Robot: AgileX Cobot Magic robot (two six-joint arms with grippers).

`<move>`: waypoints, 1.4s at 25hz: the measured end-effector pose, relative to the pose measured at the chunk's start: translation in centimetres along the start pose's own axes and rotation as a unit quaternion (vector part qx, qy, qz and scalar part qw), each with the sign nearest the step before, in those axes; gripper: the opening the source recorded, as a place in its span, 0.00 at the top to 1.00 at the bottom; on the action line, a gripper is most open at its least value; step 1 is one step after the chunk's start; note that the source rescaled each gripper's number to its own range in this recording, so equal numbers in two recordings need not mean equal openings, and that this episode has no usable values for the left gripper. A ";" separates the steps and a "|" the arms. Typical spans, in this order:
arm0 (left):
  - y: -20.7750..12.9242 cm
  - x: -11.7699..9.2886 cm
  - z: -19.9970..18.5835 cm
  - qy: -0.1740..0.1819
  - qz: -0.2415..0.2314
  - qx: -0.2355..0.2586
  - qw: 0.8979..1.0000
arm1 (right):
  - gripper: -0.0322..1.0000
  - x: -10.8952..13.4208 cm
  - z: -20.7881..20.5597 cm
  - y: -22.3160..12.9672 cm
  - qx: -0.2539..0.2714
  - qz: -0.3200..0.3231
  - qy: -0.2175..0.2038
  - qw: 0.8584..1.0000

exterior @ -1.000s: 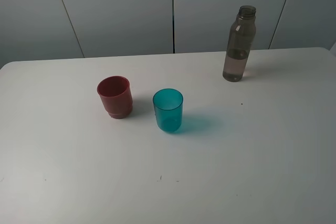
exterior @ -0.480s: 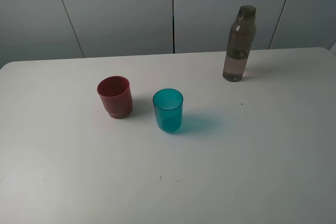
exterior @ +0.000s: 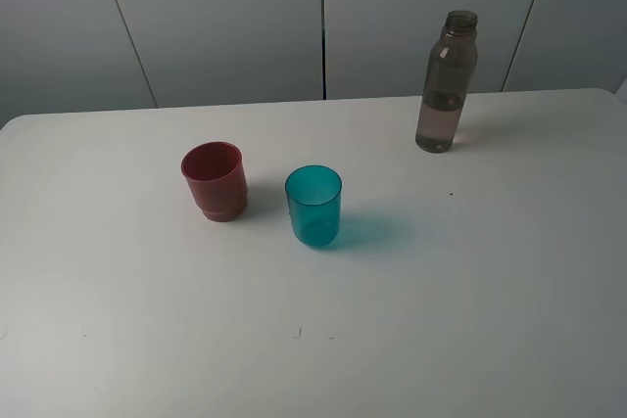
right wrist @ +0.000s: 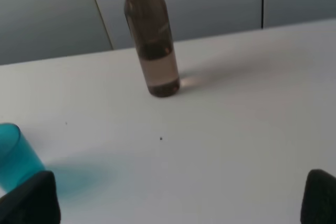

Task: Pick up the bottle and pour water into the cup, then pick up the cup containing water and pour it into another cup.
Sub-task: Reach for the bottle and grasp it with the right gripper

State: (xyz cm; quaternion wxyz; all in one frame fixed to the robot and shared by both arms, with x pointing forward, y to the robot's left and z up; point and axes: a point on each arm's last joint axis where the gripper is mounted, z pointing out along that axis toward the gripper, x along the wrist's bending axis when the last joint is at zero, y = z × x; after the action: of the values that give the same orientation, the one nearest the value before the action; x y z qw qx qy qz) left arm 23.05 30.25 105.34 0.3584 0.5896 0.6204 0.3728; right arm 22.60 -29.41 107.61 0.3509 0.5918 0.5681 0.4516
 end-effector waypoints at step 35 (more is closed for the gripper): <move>0.0 0.0 0.0 0.000 0.000 0.000 1.000 | 0.02 4.5 27.4 0.4 0.206 -0.060 0.064 0.975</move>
State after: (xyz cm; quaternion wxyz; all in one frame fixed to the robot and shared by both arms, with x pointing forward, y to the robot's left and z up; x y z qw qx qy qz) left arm 23.05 30.25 105.34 0.3584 0.5896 0.6204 0.3728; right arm 48.08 -22.28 99.08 0.2105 0.5860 0.7047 0.3402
